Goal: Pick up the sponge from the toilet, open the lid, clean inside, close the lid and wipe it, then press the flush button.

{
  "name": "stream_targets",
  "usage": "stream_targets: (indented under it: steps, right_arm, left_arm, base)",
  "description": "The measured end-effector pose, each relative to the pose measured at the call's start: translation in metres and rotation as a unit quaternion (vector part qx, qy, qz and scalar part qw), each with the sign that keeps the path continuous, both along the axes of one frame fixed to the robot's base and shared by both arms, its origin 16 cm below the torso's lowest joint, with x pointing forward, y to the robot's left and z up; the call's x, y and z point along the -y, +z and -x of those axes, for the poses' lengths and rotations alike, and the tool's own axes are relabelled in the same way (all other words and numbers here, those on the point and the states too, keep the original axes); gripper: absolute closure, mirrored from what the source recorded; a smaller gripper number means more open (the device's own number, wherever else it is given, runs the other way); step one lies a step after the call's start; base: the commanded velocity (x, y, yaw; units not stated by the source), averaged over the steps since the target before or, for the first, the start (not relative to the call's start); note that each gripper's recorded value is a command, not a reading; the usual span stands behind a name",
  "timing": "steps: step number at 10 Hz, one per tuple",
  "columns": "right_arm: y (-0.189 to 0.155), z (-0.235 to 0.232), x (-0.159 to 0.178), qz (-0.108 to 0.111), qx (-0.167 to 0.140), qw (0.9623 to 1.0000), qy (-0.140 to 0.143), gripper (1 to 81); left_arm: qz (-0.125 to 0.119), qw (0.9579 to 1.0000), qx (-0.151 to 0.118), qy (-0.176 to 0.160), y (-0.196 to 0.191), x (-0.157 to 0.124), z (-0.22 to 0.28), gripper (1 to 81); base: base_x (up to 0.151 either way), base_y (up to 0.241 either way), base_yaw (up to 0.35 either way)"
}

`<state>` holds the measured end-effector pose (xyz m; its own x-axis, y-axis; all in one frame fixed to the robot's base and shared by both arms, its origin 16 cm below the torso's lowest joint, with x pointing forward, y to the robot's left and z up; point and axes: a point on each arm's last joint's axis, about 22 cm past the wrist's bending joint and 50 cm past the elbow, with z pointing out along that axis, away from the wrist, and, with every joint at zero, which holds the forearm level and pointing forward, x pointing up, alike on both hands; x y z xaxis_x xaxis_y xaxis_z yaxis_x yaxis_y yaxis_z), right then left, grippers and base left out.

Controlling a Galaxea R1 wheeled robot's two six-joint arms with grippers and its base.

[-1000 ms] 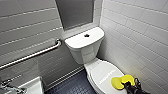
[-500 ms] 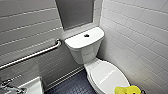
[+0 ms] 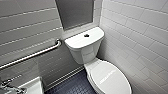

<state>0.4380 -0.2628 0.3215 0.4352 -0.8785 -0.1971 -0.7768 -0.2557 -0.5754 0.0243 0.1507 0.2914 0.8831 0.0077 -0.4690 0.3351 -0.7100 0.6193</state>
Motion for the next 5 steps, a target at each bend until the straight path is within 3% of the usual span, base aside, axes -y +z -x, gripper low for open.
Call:
stream_targets:
  steps: [3,5]
  right_arm:
    - [0.039,-0.025,-0.006,0.007,0.049,0.9971,0.057,81.1]
    - [0.075,-0.063,-0.030,0.006,0.101,0.9884,0.113,81.1]
  left_arm:
    - [0.002,1.0000,0.003,-0.002,0.000,0.000,0.000,1.0]
    - [0.002,1.0000,0.003,-0.002,0.000,0.000,0.000,1.0]
  base:
    - [0.000,0.000,0.000]
    - [0.000,0.000,0.000]
